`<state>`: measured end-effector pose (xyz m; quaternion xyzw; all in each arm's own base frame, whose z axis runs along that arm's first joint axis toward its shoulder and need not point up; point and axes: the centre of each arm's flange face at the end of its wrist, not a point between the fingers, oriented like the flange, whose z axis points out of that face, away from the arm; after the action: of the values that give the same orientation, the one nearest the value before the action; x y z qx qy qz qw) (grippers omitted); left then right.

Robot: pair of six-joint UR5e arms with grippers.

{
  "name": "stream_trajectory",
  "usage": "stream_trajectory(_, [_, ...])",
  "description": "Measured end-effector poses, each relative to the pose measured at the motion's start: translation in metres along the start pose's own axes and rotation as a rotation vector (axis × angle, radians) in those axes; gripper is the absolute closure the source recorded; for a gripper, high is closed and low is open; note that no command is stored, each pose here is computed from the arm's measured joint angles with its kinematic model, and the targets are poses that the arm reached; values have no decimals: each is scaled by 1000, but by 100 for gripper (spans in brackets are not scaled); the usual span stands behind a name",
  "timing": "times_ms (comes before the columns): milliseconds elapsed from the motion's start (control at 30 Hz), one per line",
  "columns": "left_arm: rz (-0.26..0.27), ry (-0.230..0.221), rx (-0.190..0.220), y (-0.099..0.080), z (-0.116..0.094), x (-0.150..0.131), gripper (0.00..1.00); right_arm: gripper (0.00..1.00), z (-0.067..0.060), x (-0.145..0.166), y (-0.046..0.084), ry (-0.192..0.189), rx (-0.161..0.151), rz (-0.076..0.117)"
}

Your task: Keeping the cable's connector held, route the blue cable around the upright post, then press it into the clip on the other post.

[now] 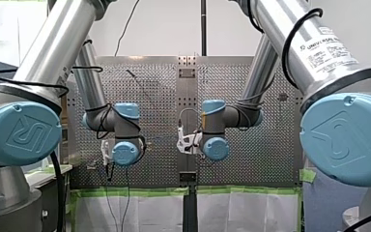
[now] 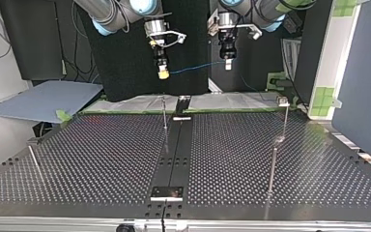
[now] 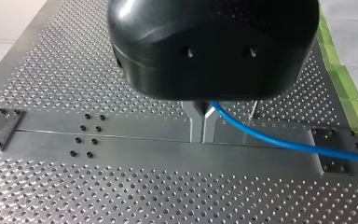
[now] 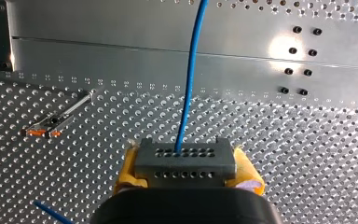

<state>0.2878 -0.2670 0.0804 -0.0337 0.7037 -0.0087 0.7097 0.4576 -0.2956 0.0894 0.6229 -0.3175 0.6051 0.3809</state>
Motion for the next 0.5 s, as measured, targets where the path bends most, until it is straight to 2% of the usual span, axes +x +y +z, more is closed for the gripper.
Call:
stream_trajectory(333, [-3, -1, -2, 0, 0, 0, 100, 100, 0, -1, 0, -2, 0, -1])
stream_trajectory(433, [-3, -1, -3, 0, 0, 0, 100, 100, -1, -8, -1, -24, 0, -10])
stream_trajectory(500, [-4, -1, -3, 0, 1, 0, 100, 100, -4, -17, -2, -53, 2, -18])
